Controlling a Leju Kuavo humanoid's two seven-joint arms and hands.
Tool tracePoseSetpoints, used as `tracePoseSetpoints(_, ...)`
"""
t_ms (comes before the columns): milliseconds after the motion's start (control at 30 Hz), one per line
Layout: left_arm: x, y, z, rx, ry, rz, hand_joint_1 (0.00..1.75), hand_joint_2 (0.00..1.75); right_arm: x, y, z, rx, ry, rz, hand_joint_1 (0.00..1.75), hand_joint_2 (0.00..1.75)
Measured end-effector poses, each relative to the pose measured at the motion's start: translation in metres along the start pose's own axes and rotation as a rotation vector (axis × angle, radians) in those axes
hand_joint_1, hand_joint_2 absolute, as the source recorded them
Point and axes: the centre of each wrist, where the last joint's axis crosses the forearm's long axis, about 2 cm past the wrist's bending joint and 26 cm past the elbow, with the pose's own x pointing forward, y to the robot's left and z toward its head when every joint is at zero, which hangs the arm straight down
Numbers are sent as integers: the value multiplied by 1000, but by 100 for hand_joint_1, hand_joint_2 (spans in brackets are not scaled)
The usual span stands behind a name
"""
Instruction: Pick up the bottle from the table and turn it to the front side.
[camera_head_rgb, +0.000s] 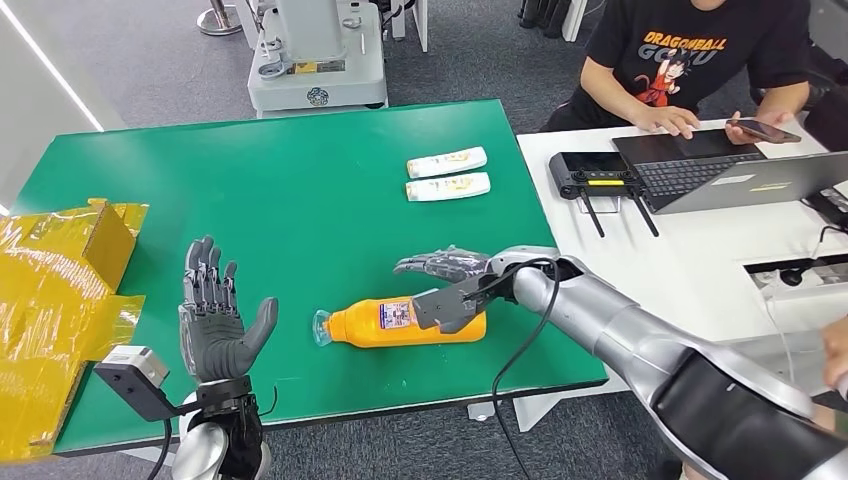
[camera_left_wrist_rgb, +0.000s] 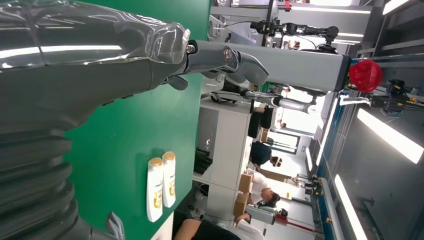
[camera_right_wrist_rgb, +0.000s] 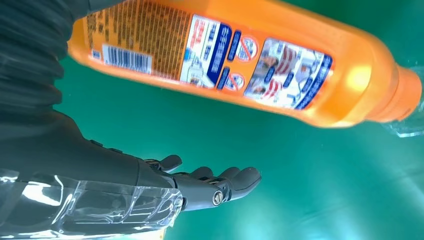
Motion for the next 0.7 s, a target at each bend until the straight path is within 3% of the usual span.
tracePoseSetpoints(300, 0, 0, 0, 3, 7, -1, 0, 175, -8, 25, -1, 52, 51, -15, 0, 175)
tracePoseSetpoints(700, 1, -1, -4, -10, 10, 12, 0, 175, -35, 58, 17, 69, 114, -55, 0, 175)
